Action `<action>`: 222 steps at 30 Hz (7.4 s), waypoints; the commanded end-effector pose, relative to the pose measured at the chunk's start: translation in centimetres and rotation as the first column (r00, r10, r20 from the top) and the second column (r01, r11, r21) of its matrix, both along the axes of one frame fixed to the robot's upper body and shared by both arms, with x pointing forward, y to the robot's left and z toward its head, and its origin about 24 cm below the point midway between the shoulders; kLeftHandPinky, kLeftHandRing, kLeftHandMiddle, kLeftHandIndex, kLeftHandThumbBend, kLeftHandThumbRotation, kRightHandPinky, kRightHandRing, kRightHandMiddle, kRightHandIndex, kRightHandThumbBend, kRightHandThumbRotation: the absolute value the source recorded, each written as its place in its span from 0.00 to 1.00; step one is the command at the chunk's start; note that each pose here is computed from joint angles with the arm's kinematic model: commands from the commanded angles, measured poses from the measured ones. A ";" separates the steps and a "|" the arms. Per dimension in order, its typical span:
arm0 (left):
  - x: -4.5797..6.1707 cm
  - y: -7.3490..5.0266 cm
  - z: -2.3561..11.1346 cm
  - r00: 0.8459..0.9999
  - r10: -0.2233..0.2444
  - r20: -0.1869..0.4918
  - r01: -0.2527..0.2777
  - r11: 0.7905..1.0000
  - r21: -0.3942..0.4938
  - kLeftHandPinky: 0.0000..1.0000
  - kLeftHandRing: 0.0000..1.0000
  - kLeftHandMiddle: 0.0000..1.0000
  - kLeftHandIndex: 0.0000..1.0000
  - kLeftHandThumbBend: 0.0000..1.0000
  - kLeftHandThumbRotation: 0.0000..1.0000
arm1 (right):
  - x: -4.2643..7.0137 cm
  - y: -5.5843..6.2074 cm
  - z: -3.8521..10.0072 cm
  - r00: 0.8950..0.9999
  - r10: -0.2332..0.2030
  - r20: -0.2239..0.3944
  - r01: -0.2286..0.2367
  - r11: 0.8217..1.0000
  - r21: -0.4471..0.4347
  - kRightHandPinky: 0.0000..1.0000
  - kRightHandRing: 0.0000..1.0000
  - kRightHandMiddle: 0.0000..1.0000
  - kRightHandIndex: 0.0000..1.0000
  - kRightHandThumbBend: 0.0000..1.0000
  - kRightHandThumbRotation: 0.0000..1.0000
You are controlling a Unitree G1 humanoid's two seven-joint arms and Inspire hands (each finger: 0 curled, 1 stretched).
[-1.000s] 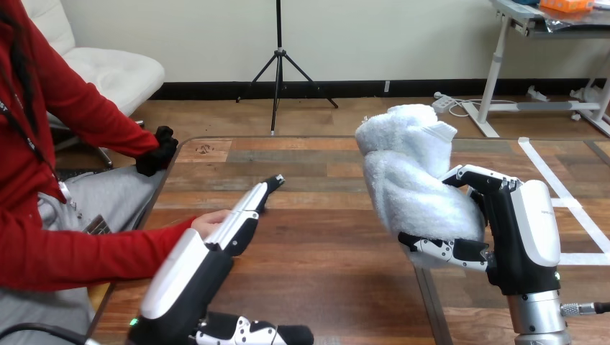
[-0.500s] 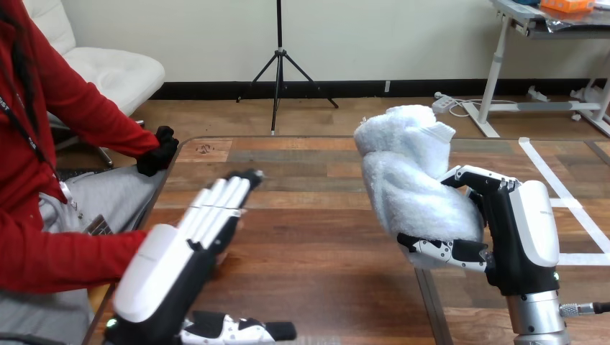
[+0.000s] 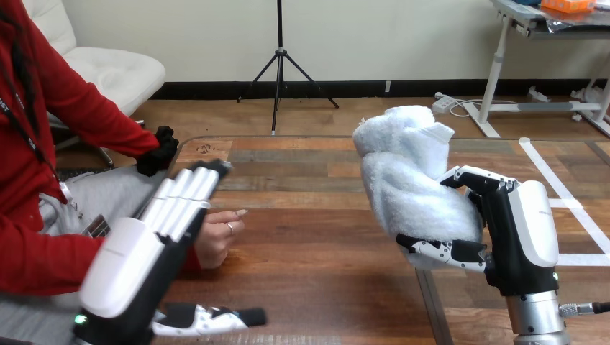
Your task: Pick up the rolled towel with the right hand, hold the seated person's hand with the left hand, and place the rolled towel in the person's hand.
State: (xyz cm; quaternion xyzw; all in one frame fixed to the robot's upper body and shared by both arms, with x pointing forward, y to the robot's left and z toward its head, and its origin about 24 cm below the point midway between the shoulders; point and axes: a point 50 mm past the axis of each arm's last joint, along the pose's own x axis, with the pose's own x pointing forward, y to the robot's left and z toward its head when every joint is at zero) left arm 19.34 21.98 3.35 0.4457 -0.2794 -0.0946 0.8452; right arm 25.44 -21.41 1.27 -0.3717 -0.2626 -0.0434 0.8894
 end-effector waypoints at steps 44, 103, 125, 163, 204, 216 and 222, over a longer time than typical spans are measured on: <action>6.3 5.1 0.8 0.986 0.107 -0.130 -0.070 0.962 0.263 0.86 0.92 0.98 1.00 1.00 0.46 | 1.4 0.5 3.8 0.982 0.085 0.170 -0.086 0.996 -0.004 0.06 0.09 0.13 0.12 0.70 0.00; 10.1 5.0 -2.5 0.930 0.270 -0.251 -0.077 0.808 0.585 0.81 0.77 0.78 0.80 1.00 0.26 | 0.1 0.9 5.1 0.967 0.138 0.215 -0.140 0.990 -0.006 0.06 0.09 0.12 0.12 0.73 0.00; 10.4 4.8 -2.4 0.925 0.281 -0.255 -0.082 0.804 0.589 0.76 0.73 0.75 0.77 1.00 0.19 | -0.5 0.9 5.6 0.962 0.145 0.231 -0.147 0.989 -0.006 0.05 0.09 0.12 0.12 0.71 0.00; 10.6 4.4 -1.5 0.943 0.251 -0.220 -0.102 0.844 0.526 0.39 0.42 0.47 0.50 1.00 0.00 | -0.5 0.8 6.0 0.960 0.142 0.241 -0.148 0.989 0.007 0.05 0.08 0.12 0.11 0.71 0.00; 10.8 2.8 -0.4 0.972 0.166 -0.166 -0.082 0.904 0.420 0.29 0.32 0.37 0.39 0.97 0.00 | 0.1 1.0 5.6 0.968 0.141 0.209 -0.145 0.989 0.005 0.06 0.09 0.12 0.11 0.73 0.00; 10.8 2.3 0.1 0.976 0.146 -0.163 -0.071 0.915 0.397 0.28 0.31 0.35 0.38 0.95 0.00 | 0.2 1.2 5.5 0.968 0.142 0.205 -0.146 0.989 0.006 0.06 0.09 0.12 0.12 0.73 0.00; 10.8 2.1 0.4 0.979 0.134 -0.156 -0.065 0.921 0.383 0.27 0.30 0.35 0.37 0.95 0.00 | 0.3 1.2 5.5 0.969 0.147 0.201 -0.152 0.988 0.009 0.06 0.09 0.12 0.11 0.73 0.00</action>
